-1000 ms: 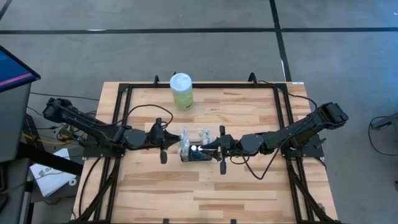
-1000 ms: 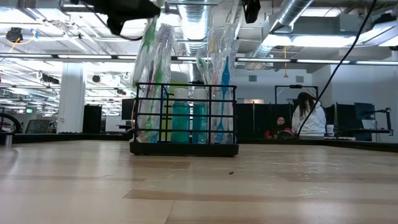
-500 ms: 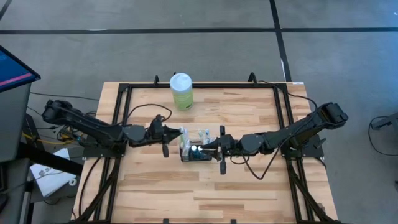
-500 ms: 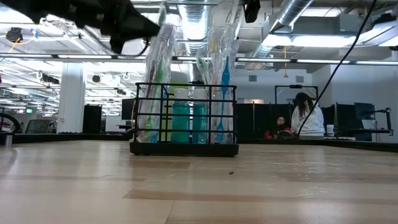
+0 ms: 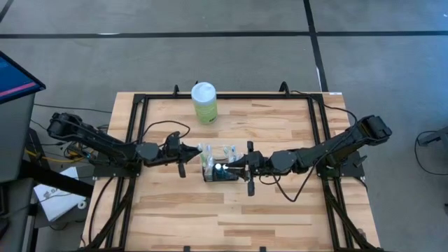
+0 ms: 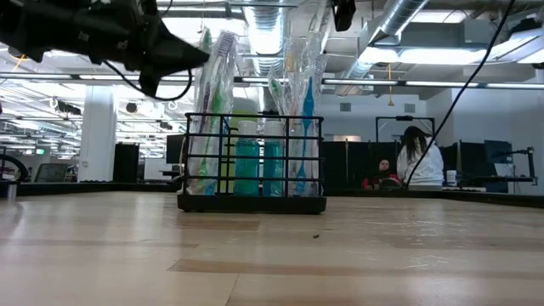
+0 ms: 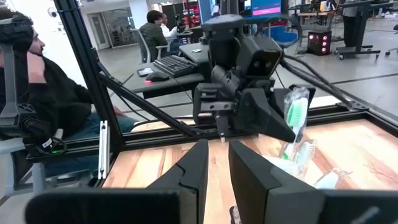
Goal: Pick & Place toothbrushing station
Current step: Put the green toothbrush into the wire organizer
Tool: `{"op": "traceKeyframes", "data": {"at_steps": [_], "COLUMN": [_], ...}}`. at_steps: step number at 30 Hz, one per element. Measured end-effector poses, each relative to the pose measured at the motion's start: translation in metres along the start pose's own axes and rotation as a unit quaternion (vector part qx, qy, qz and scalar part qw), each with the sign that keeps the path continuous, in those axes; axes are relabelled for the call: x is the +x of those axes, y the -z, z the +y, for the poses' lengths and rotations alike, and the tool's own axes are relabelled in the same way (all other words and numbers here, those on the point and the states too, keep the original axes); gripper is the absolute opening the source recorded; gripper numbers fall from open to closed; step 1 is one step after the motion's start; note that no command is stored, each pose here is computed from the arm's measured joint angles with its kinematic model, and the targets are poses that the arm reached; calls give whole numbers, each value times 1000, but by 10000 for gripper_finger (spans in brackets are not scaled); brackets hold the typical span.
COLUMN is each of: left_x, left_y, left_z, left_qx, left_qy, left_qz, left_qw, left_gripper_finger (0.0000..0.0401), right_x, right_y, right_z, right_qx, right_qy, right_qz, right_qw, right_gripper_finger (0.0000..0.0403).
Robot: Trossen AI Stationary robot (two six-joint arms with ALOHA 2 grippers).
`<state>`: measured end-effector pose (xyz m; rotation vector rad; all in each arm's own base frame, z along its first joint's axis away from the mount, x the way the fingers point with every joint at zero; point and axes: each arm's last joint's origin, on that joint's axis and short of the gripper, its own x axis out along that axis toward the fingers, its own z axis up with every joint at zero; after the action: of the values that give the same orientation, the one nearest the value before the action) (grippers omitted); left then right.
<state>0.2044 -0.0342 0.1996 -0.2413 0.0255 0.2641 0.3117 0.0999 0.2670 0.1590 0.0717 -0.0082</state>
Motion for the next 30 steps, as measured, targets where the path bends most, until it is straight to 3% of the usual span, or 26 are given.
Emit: {"op": "traceKeyframes", "data": {"at_steps": [10, 21, 30], "left_x": [-5, 14, 16], "left_y": [11, 40, 45], "left_z": [3, 0, -3], "left_qx": [-13, -3, 1], "left_qy": [4, 18, 43], "left_qz": [-2, 17, 12], "left_qw": [1000, 1000, 999], "left_gripper_finger": [3, 5, 4], "right_x": [0, 1, 1], "right_y": [0, 0, 0], "right_z": [-1, -3, -3], "right_qx": [0, -1, -1], "right_qy": [2, 6, 6], "right_qz": [0, 2, 3], "right_qw": [1000, 1000, 1000], "right_gripper_finger": [56, 56, 56]}}
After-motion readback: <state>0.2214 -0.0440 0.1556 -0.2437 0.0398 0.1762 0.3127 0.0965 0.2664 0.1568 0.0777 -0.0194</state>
